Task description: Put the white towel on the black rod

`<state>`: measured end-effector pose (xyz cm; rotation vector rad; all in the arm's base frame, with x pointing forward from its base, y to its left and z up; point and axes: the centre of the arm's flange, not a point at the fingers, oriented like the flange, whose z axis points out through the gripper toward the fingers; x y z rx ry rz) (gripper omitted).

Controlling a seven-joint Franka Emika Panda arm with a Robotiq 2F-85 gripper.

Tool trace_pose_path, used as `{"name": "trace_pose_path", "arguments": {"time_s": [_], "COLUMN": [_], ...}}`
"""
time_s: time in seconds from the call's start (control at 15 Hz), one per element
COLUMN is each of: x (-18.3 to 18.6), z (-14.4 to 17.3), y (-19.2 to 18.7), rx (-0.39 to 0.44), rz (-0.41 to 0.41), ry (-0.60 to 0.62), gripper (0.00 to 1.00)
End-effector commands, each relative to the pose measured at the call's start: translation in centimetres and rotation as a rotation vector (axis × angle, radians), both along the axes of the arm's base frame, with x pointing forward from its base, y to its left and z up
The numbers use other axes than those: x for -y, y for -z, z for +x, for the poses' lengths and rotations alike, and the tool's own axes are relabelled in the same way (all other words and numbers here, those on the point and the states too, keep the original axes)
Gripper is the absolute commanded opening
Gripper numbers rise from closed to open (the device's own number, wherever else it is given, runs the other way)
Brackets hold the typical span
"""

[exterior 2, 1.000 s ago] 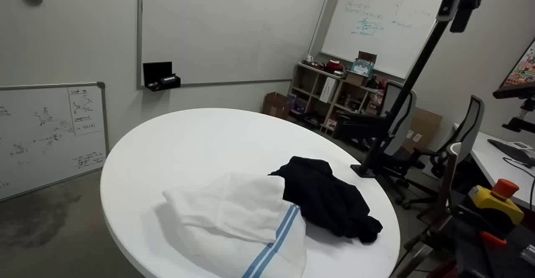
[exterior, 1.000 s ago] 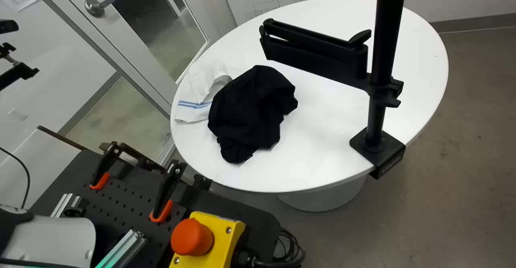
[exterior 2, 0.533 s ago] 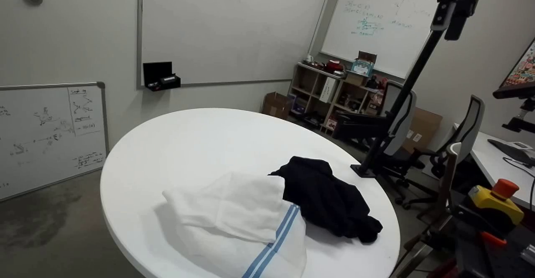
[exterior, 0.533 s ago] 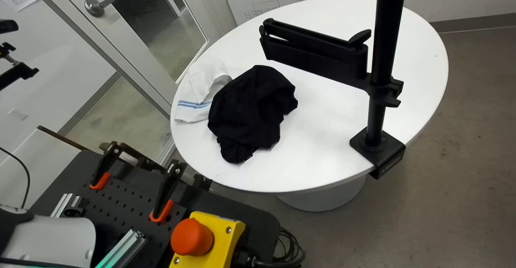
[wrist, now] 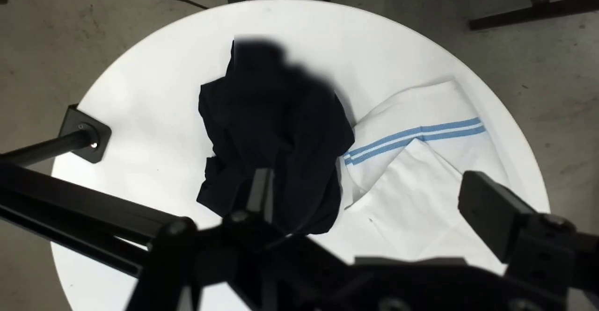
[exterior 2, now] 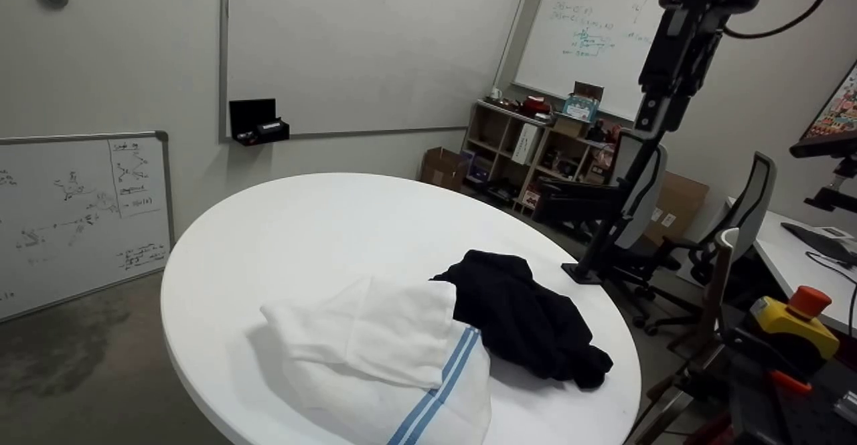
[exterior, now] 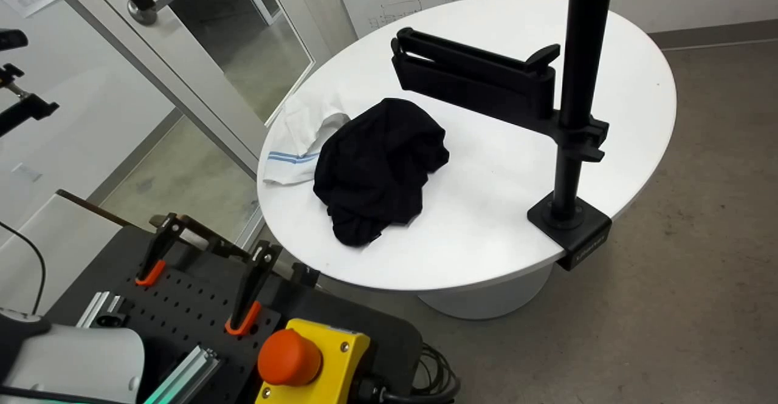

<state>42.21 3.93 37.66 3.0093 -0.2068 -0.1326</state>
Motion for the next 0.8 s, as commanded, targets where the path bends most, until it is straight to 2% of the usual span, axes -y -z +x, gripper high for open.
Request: {"name": "trace_pose_path", "arguments": {"time_s": [0.0,0.33,0.6,0.73], "x": [-3.0,-5.2,-5.0,-4.7], "z": [1.0,2.5,4.4,5.5], "y": [5.0,10.2,13.6,15.3], "rx": [0.039,0.124,0.166,0.16], "rz": [-0.101,-0.214,-0.233,-0.227], "ry": [-0.043,-0.056,0.024,0.067], "gripper": [1.0,1.0,1.0,1.0]}}
